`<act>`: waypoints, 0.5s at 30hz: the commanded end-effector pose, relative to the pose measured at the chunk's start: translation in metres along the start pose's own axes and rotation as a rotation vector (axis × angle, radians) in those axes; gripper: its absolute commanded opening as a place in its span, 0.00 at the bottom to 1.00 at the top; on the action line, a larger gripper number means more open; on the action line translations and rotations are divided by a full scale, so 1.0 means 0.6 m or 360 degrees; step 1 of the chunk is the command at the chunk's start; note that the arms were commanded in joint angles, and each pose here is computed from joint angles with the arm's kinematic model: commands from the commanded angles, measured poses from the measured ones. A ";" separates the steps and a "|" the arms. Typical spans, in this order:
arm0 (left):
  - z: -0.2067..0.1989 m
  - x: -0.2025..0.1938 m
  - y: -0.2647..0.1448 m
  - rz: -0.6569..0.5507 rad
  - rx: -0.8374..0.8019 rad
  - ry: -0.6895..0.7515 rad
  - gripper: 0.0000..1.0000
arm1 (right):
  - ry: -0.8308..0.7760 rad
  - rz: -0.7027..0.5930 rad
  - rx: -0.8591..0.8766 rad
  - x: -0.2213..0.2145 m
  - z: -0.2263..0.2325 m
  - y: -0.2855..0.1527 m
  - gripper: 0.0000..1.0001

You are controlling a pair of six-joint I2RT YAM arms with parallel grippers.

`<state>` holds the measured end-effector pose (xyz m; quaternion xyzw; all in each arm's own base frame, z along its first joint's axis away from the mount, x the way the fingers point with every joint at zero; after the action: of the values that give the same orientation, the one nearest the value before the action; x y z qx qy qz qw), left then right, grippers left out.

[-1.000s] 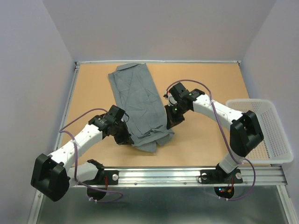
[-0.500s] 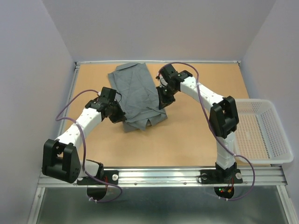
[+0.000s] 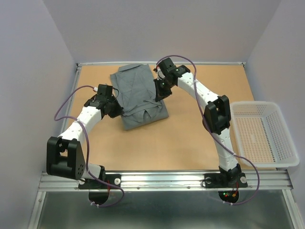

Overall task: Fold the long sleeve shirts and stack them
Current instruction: Fold the shirt

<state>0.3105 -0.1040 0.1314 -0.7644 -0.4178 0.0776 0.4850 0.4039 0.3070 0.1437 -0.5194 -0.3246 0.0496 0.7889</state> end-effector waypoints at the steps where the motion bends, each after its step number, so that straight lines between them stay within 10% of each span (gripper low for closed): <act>1: -0.004 0.045 0.008 -0.0147 0.0012 0.0033 0.00 | -0.0042 -0.0085 -0.0045 0.036 -0.020 -0.001 0.01; 15: -0.033 0.106 0.032 -0.0327 -0.0006 0.0044 0.00 | -0.0053 -0.0227 -0.0094 0.078 -0.037 0.024 0.02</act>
<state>0.3460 -0.0922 0.1176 -0.7472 -0.4386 0.0640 0.4952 0.4247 0.3178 0.1160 -0.5223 -0.3252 0.0492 0.7868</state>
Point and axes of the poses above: each gripper's point midway between its finger pads, its own y axis out along the fingers, its own z axis along the line the jaws close on, x = y × z, the point moved 2 cm from there along -y, back along the fingers, and after that the axes turned 13 degrees about -y, right-handed, at the moved point
